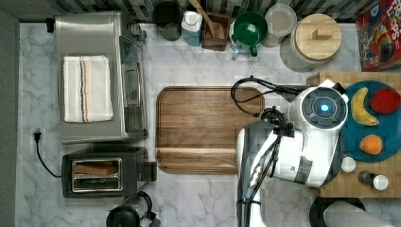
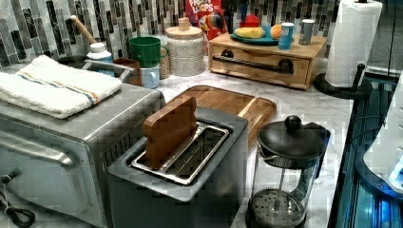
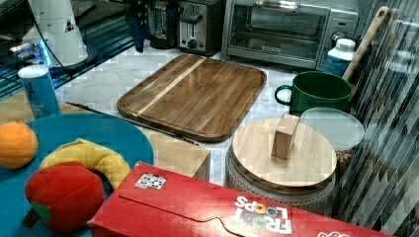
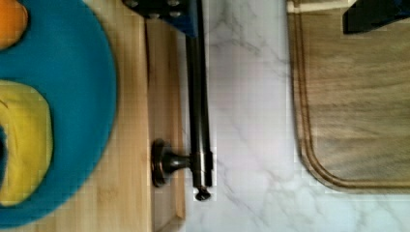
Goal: Open the drawer.
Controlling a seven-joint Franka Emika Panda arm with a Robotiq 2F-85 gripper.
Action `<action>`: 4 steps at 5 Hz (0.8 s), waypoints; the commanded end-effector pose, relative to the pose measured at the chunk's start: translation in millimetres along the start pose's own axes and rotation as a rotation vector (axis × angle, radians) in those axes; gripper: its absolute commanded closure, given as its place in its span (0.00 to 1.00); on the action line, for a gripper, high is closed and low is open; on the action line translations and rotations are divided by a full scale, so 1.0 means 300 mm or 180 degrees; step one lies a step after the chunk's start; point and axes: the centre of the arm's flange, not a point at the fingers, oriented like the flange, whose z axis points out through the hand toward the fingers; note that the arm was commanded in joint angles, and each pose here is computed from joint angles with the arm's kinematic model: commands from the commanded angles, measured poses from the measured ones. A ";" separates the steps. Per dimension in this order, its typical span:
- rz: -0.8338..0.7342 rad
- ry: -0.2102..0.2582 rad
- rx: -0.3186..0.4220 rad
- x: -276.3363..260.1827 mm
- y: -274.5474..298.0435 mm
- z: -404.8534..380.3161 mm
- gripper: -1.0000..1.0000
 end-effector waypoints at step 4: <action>-0.0328 0.0342 -0.0081 -0.063 0.101 0.331 0.00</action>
